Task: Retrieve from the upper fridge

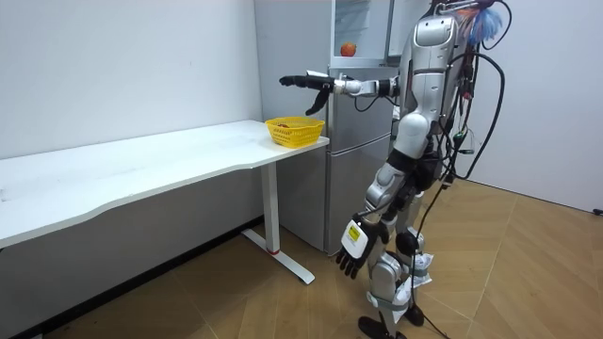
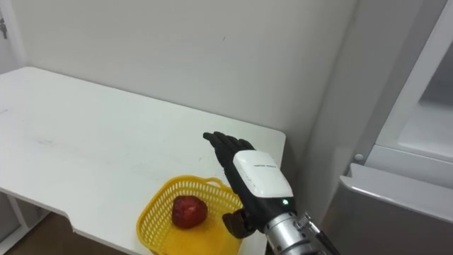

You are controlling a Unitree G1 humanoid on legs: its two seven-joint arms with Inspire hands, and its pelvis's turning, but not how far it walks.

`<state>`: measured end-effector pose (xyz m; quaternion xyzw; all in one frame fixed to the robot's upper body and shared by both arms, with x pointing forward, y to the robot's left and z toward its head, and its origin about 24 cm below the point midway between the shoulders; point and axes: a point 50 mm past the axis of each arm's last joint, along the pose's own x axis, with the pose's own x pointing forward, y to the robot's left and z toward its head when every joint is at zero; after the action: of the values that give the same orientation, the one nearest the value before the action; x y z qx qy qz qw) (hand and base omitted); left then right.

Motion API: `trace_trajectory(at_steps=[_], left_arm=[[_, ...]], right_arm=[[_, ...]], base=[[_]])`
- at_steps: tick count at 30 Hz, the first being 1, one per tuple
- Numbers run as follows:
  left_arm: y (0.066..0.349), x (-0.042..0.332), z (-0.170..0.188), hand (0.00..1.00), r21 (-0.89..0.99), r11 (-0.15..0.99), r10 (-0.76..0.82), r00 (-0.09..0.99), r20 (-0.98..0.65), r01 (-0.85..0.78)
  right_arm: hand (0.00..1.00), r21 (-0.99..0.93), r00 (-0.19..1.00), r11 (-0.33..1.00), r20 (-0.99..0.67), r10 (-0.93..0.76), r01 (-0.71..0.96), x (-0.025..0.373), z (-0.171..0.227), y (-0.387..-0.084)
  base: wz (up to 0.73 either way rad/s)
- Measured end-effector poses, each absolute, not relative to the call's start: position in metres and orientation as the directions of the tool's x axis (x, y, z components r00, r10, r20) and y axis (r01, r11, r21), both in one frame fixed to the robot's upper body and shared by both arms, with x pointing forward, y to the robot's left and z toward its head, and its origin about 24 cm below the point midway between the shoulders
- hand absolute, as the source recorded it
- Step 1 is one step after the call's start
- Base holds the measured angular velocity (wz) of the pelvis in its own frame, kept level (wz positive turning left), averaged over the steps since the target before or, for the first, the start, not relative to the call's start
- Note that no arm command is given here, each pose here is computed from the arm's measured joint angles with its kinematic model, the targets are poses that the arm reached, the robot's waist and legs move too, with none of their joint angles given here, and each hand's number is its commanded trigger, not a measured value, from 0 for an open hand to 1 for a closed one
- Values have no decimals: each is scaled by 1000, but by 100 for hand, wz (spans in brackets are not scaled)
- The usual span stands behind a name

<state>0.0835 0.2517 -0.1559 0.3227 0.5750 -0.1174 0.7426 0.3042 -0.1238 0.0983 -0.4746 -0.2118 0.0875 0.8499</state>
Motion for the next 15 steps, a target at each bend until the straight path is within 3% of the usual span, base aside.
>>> trace_trajectory(at_steps=[7, 15], left_arm=[[251, 79, -157, 0, 356, 776, 213, 314, -925, 522], [245, 58, -162, 0, 355, 787, 231, 293, -928, 504]], right_arm=[[0, -751, 778, 635, 503, 376, 179, 288, 148, -112], [0, -520, 622, 754, 759, 192, 402, 267, 195, -134]], base=[[-4], [-10]])
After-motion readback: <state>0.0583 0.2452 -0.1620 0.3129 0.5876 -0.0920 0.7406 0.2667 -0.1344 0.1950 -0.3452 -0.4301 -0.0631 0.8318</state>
